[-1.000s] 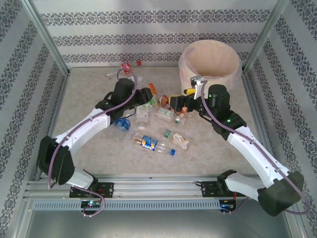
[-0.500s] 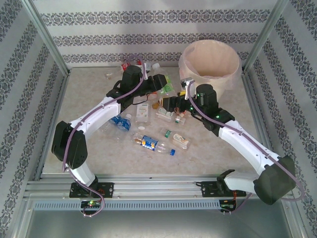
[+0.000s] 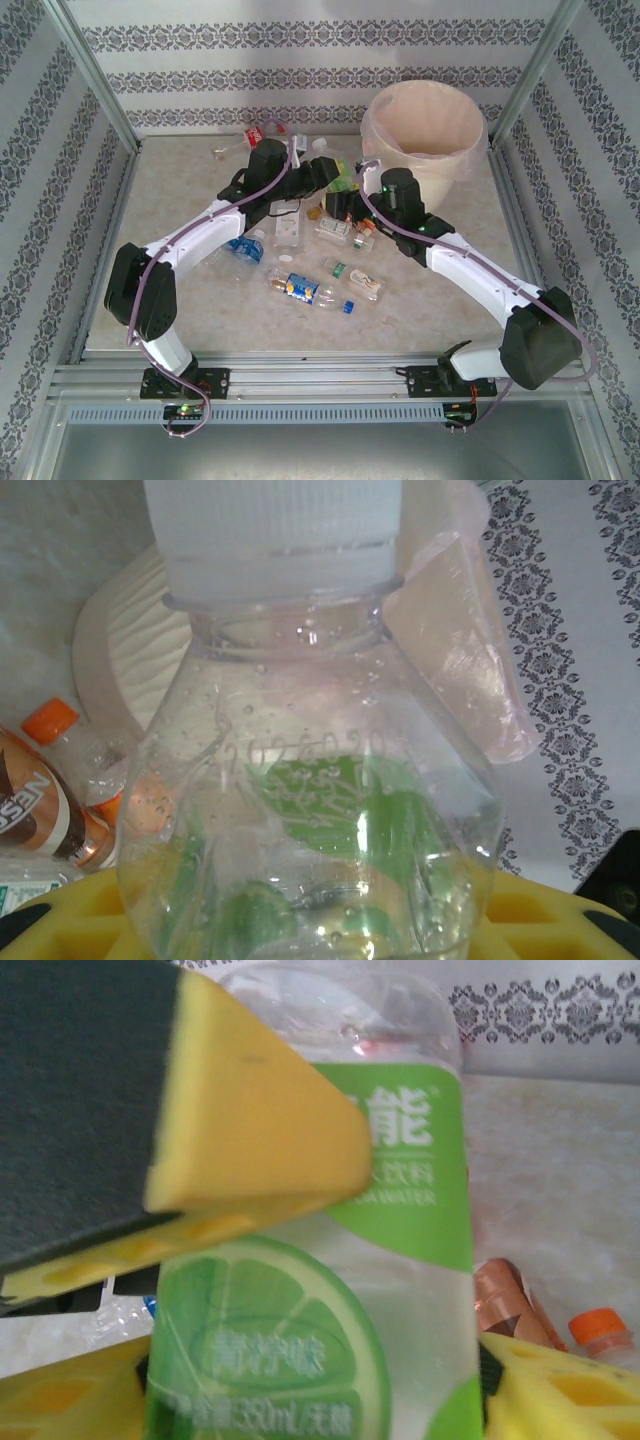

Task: Put the plastic bottles in the bin

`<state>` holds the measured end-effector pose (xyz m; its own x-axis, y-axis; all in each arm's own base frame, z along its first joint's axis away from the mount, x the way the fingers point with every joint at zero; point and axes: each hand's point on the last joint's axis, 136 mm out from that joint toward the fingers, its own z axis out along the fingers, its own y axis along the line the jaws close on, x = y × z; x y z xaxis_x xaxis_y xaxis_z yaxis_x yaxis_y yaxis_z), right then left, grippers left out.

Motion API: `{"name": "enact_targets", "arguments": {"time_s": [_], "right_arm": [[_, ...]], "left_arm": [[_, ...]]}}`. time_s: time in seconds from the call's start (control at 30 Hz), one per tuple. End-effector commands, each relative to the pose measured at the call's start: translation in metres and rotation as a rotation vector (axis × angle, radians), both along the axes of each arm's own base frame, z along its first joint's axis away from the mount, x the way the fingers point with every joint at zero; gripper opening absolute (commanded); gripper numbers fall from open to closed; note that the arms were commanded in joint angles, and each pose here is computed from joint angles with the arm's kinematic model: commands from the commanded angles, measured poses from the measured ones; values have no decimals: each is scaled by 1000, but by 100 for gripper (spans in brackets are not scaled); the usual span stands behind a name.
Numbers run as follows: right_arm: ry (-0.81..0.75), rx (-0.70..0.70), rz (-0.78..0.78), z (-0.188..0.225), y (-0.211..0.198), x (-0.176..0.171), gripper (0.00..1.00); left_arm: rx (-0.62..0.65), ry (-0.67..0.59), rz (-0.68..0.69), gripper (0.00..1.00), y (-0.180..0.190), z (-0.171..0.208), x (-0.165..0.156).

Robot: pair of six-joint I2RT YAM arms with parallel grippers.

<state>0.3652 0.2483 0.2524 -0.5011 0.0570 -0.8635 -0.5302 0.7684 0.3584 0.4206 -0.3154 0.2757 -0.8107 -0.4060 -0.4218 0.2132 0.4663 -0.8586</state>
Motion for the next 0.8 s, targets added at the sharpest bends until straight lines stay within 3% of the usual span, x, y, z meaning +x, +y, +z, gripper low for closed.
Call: {"name": "enact_targets", "arguments": {"time_s": [0.0,0.4,0.47,0.57,0.77], "right_arm": [[-65,23,-7,17,4,4,67],[-73,7,-17,20,-7,1,42],[-77,10,-14,22,-7,-1,41],[-80,7,-27,25,-12,0,39],[-93,27,-82,43,-38,6,36]], "left_arm": [[-80,-61,-46,49,-9,33,-11],[-56,-64,-53,53,-7,36,-13],[-57,-78,-59,63,-6,40,-15],[-33,-122,-56,97,-1,55,-20],[20,-202,20,100,27,82,-25]]}}
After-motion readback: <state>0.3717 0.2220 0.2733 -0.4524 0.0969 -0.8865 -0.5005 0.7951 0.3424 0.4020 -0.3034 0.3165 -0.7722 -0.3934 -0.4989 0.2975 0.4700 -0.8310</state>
